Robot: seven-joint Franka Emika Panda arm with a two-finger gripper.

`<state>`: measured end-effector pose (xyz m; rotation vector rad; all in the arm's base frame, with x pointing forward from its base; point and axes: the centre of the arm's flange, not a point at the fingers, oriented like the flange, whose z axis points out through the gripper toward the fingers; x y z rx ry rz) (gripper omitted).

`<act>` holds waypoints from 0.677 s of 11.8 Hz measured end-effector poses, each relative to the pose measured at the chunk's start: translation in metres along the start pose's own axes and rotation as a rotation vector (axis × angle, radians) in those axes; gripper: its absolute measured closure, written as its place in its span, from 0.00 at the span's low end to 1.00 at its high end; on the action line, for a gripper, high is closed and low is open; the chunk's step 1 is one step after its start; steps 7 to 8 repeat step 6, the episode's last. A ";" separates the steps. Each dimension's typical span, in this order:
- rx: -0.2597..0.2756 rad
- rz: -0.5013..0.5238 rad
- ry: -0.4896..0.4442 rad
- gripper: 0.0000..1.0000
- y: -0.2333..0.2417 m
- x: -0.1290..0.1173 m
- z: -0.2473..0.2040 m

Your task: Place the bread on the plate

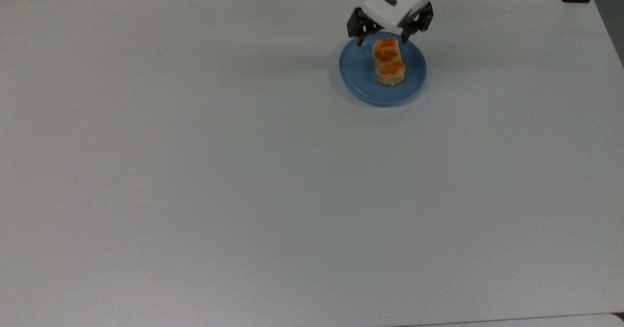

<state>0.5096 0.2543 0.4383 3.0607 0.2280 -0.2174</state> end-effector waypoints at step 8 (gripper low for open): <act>0.040 0.198 0.070 0.00 0.240 -0.027 -0.146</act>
